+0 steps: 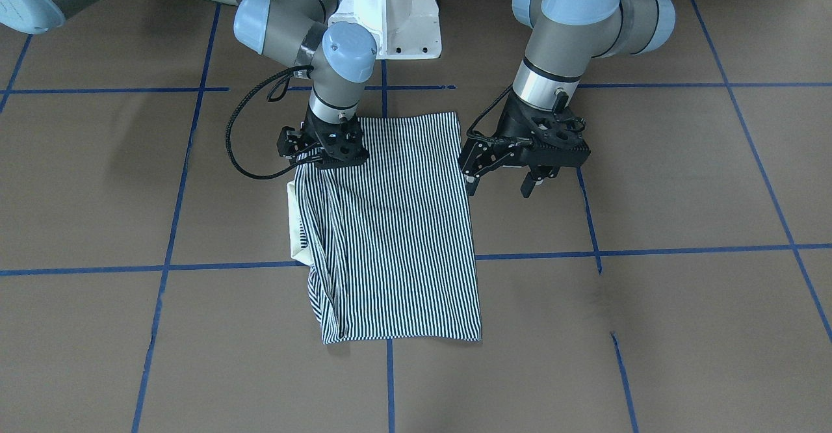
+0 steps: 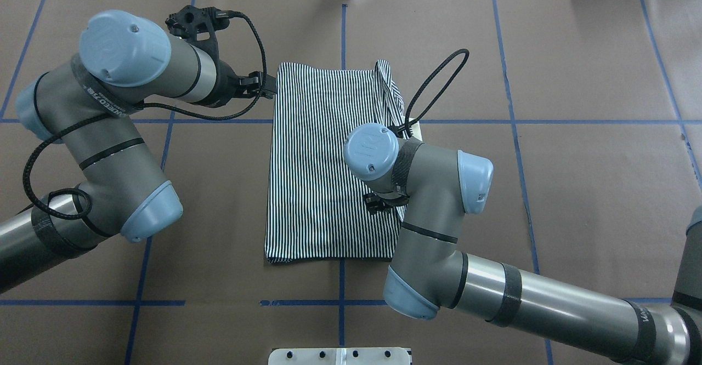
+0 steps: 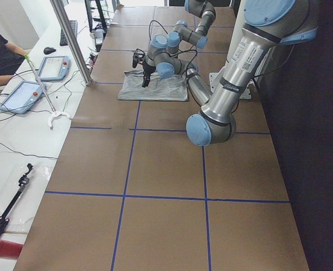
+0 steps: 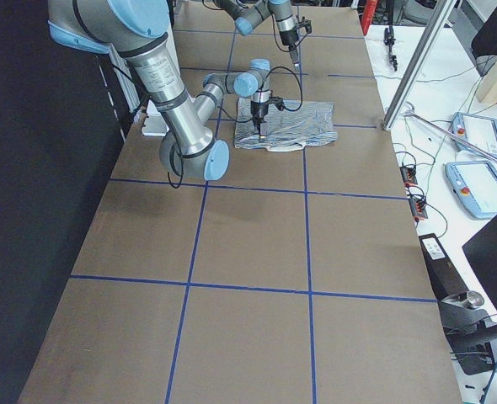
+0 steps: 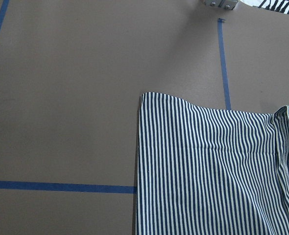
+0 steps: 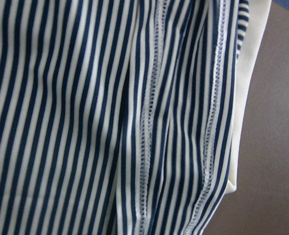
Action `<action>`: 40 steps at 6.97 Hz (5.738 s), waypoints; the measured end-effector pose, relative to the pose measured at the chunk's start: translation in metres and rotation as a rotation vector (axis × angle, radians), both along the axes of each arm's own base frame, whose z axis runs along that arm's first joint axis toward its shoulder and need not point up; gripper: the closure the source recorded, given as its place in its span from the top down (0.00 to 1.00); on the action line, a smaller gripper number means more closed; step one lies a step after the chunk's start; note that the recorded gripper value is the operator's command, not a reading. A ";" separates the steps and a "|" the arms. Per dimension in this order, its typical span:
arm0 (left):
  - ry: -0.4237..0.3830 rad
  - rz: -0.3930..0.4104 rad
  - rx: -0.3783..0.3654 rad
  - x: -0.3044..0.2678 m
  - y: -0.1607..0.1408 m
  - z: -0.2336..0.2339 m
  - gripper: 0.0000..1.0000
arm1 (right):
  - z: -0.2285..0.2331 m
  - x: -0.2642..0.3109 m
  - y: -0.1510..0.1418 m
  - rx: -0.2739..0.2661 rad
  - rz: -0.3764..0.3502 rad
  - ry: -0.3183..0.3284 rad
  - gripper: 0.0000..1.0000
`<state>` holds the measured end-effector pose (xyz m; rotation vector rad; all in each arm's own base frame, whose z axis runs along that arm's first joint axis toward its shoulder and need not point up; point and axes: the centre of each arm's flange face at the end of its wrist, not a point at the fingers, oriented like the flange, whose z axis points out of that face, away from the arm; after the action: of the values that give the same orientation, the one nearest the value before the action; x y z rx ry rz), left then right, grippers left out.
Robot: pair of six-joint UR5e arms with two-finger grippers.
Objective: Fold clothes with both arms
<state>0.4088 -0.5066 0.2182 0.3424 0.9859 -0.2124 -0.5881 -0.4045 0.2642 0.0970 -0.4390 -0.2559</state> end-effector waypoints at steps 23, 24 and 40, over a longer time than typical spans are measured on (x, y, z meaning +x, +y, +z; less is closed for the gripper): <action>0.029 0.052 -0.040 -0.014 -0.004 -0.002 1.00 | 0.000 -0.013 -0.199 0.067 0.000 0.005 1.00; 0.029 0.051 -0.040 -0.014 -0.004 -0.002 1.00 | 0.006 -0.006 -0.205 0.068 -0.001 0.013 1.00; -0.078 -0.147 -0.615 0.153 0.195 0.039 0.94 | -0.014 0.191 -0.168 -0.103 0.130 -0.374 1.00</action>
<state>0.5620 -0.3112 0.2570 -0.1413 0.7735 -0.6133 -0.3969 -0.5725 0.2502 0.0719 -0.8134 -0.0850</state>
